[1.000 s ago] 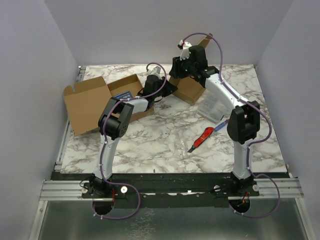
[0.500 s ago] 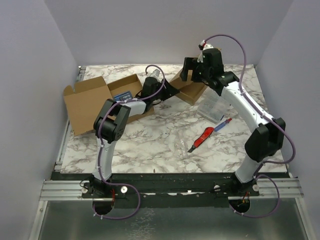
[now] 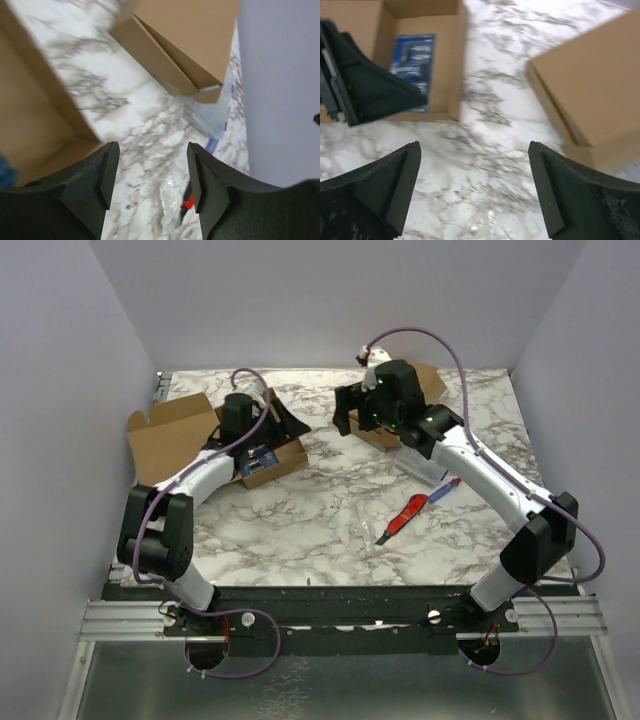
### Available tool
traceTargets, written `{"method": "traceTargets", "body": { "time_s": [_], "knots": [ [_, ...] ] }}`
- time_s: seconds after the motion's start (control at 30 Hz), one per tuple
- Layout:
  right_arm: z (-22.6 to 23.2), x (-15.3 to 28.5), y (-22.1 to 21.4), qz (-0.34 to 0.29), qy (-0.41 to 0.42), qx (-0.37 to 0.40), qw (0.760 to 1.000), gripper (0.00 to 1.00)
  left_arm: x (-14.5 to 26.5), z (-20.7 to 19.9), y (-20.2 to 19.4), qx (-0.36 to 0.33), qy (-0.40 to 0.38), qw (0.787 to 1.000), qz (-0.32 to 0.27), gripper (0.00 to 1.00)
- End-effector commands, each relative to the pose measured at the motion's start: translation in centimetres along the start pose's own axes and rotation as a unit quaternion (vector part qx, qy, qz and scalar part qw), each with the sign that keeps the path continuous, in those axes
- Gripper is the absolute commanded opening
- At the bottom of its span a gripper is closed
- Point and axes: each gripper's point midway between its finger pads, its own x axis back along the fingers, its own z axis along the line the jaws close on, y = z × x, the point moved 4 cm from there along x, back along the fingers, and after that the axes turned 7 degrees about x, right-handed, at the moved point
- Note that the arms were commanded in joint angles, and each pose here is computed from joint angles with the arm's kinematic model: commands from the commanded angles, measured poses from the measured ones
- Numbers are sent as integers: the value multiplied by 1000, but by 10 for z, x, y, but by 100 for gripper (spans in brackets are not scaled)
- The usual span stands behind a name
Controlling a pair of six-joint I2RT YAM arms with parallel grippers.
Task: Unpack the express box
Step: Adjust the express box at the center of the board, then pick up the product from the express box.
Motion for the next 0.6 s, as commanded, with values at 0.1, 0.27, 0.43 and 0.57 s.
{"method": "traceTargets", "body": {
  "time_s": [0.1, 0.27, 0.43, 0.57],
  "knots": [
    [74, -51, 19, -20, 145, -40, 988, 95, 84, 52, 43, -12, 97, 994, -45, 66],
    [116, -77, 24, -6, 229, -127, 965, 89, 105, 94, 57, 35, 209, 973, -93, 69],
    [159, -102, 12, 8, 256, -168, 952, 75, 117, 115, 70, 55, 273, 952, -128, 64],
    [182, -133, -4, 14, 234, -154, 960, 67, 133, 109, 85, 45, 279, 945, -163, 61]
  ]
}}
